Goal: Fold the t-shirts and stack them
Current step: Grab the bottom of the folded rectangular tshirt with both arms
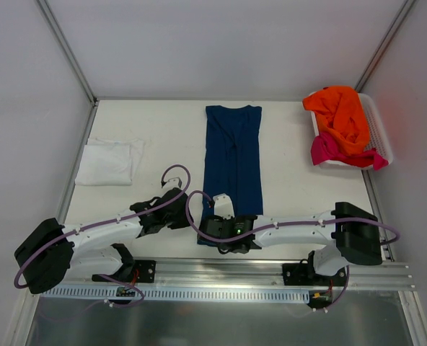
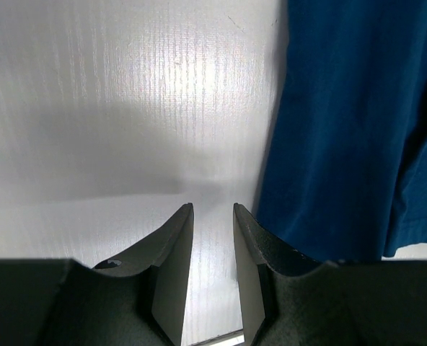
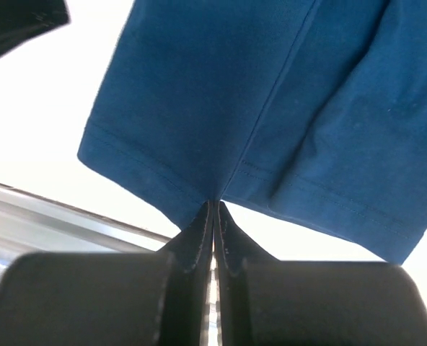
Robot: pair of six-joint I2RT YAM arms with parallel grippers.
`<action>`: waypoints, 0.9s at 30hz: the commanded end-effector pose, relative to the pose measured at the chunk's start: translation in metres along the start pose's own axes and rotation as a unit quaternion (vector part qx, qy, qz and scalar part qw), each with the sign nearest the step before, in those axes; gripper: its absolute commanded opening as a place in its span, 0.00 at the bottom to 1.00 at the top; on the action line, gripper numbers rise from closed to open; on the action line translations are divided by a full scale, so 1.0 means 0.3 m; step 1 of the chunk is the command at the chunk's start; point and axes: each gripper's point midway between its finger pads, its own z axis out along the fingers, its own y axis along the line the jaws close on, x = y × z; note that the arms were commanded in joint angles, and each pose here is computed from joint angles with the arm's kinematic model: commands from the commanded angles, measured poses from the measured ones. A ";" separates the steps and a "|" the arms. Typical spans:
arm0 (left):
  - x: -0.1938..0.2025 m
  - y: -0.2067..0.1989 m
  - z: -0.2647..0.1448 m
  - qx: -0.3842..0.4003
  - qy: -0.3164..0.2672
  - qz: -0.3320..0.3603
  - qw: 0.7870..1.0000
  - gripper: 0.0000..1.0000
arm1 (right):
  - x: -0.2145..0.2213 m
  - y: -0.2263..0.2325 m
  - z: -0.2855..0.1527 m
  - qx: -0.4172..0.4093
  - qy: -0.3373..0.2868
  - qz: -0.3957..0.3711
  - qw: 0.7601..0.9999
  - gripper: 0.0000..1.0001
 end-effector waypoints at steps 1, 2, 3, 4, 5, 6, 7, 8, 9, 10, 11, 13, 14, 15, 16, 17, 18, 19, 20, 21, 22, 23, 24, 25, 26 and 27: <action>0.008 -0.008 0.003 0.001 0.003 -0.001 1.000 0.29 | -0.051 0.005 -0.061 0.001 -0.025 0.013 1.000 0.01; 0.008 -0.009 0.003 0.001 0.003 -0.001 1.000 0.29 | -0.048 0.007 -0.059 0.000 -0.024 0.011 1.000 0.00; 0.010 -0.007 0.004 0.000 0.005 0.000 1.000 0.29 | -0.045 0.004 -0.056 0.004 -0.023 0.010 1.000 0.01; 0.010 -0.009 0.004 0.001 0.005 -0.001 1.000 0.29 | -0.039 -0.002 -0.046 0.012 -0.021 0.008 1.000 0.00; 0.011 -0.008 0.004 0.000 0.006 0.000 1.000 0.29 | -0.033 -0.007 -0.040 0.019 -0.018 0.007 1.000 0.01; 0.010 -0.013 0.003 0.002 0.006 -0.001 1.000 0.29 | -0.029 -0.010 -0.036 0.024 -0.015 0.006 1.000 0.01; 0.011 -0.011 0.003 0.002 0.007 0.000 1.000 0.29 | -0.024 -0.013 -0.033 0.029 -0.011 0.004 1.000 0.00; 0.010 -0.014 0.001 0.004 0.006 -0.001 1.000 0.29 | -0.011 -0.017 -0.021 0.036 -0.005 0.004 0.999 0.00; 0.011 -0.013 0.000 0.004 0.006 -0.002 1.000 0.29 | -0.006 -0.018 -0.017 0.040 -0.002 0.004 0.999 0.00; 0.009 -0.017 -0.002 0.007 0.005 -0.003 1.000 0.29 | 0.001 -0.024 -0.014 0.045 0.002 0.003 0.999 0.00; 0.007 -0.021 -0.007 0.011 0.004 -0.003 1.000 0.29 | 0.006 -0.028 -0.008 0.051 0.003 0.006 0.999 0.01; 0.006 -0.026 -0.013 0.016 0.004 -0.005 1.000 0.28 | 0.014 -0.044 -0.007 0.062 0.007 0.005 0.998 0.00; -0.001 -0.038 -0.021 0.024 0.001 -0.006 1.000 0.27 | 0.019 -0.047 -0.005 0.066 0.008 0.006 0.998 0.01; -0.004 -0.044 -0.026 0.028 0.000 -0.006 1.000 0.27 | 0.022 -0.052 -0.003 0.070 0.010 0.005 0.998 0.01; -0.008 -0.051 -0.030 0.033 -0.001 -0.006 0.999 0.27 | 0.024 -0.054 -0.001 0.071 0.010 0.005 0.997 0.01; -0.012 -0.061 -0.039 0.040 -0.003 -0.007 0.999 0.26 | 0.026 -0.057 0.002 0.073 0.010 0.004 0.997 0.00; -0.018 -0.080 -0.050 0.052 -0.003 -0.007 0.999 0.26 | 0.027 -0.057 0.007 0.076 0.010 0.008 0.997 0.01; -0.021 -0.088 -0.056 0.057 -0.003 -0.007 0.998 0.25 | 0.029 -0.058 0.009 0.078 0.010 0.007 0.997 0.00; -0.028 -0.103 -0.068 0.067 -0.006 -0.007 0.998 0.25 | 0.030 -0.057 0.012 0.078 0.011 0.008 0.997 0.00; -0.030 -0.120 -0.079 0.077 -0.005 -0.006 0.997 0.25 | 0.031 -0.059 0.014 0.081 0.011 0.008 0.997 0.00; -0.034 -0.130 -0.088 0.084 -0.006 -0.006 0.996 0.25 | 0.032 -0.058 0.015 0.082 0.012 0.008 0.997 0.01; -0.041 -0.145 -0.102 0.095 -0.009 -0.006 0.995 0.25 | 0.030 -0.059 0.011 0.083 0.012 0.006 0.996 0.00; -0.041 -0.155 -0.111 0.102 -0.009 -0.006 0.995 0.25 | 0.024 -0.062 0.010 0.086 0.008 0.009 0.996 0.00; -0.044 -0.162 -0.118 0.107 -0.011 -0.008 0.994 0.25 | 0.021 -0.063 0.008 0.087 0.007 0.008 0.996 0.00; -0.050 -0.173 -0.129 0.114 -0.014 -0.012 0.993 0.24 | 0.023 -0.066 0.009 0.089 0.008 0.007 0.996 0.00; -0.051 -0.179 -0.133 0.118 -0.015 -0.013 0.993 0.24 | 0.021 -0.067 0.010 0.090 0.006 0.008 0.996 0.01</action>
